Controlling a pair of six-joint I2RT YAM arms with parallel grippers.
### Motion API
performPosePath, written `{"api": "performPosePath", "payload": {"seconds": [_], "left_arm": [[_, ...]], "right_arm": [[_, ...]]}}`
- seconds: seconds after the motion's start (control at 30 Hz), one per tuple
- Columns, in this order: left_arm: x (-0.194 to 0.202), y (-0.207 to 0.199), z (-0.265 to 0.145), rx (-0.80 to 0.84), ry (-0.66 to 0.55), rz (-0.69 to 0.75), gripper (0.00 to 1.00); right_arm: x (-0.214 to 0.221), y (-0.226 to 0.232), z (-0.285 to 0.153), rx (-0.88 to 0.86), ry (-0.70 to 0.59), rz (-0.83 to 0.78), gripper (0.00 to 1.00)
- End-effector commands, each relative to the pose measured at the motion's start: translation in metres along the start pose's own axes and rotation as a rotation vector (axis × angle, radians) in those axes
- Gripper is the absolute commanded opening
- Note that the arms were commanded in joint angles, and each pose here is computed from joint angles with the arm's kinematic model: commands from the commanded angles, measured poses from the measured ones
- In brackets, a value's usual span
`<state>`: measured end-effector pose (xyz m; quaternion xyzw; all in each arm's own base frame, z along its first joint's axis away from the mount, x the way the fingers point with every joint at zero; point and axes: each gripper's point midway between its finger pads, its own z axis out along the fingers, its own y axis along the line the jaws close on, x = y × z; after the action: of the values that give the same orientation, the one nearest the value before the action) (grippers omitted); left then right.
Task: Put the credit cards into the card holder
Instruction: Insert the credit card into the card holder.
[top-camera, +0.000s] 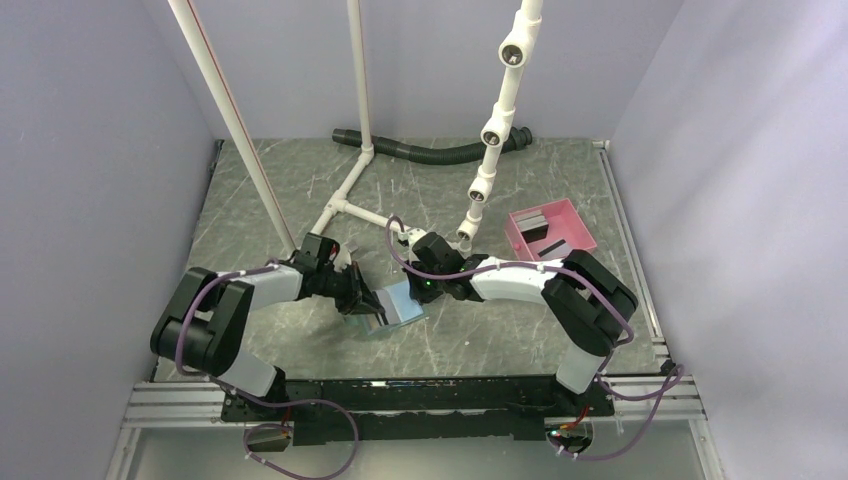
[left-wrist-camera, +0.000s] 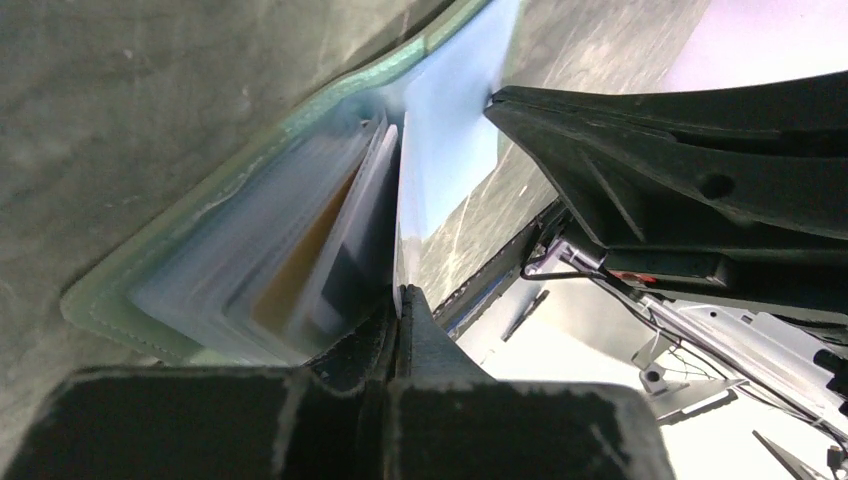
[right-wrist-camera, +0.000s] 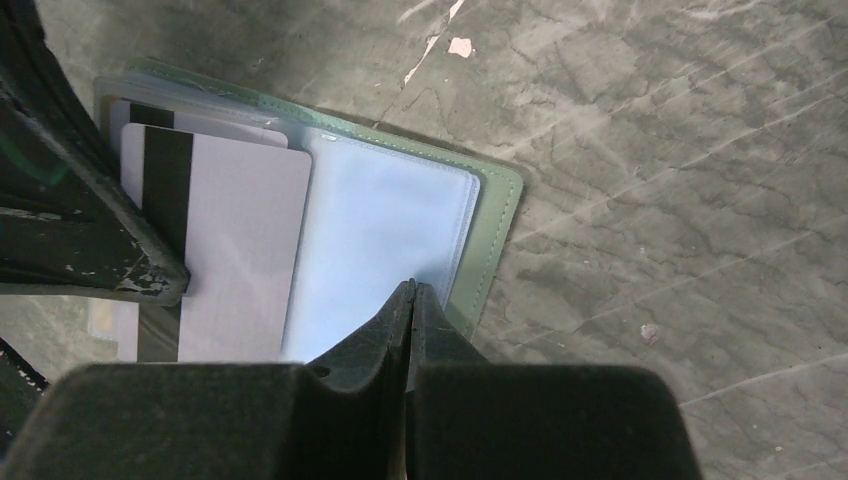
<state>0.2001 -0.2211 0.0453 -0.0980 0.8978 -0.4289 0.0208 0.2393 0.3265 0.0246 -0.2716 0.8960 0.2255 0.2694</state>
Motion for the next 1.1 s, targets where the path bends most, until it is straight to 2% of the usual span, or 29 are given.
{"api": "performPosePath", "payload": {"seconds": [0.0, 0.27, 0.47, 1.07], "left_arm": [[0.002, 0.004, 0.007, 0.018, 0.029, -0.057, 0.00], [0.005, 0.019, 0.009, -0.065, 0.048, -0.115, 0.00], [-0.002, 0.024, 0.012, -0.089, 0.032, -0.100, 0.00], [-0.019, 0.020, 0.009, 0.023, 0.001, -0.115, 0.00]], "right_arm": [[0.009, -0.009, 0.004, 0.032, 0.012, -0.021, 0.00], [0.010, -0.010, 0.002, 0.034, 0.013, -0.025, 0.00], [0.014, -0.009, 0.005, 0.024, 0.020, -0.022, 0.00], [0.019, -0.009, 0.005, 0.014, 0.033, -0.027, 0.00]]}}
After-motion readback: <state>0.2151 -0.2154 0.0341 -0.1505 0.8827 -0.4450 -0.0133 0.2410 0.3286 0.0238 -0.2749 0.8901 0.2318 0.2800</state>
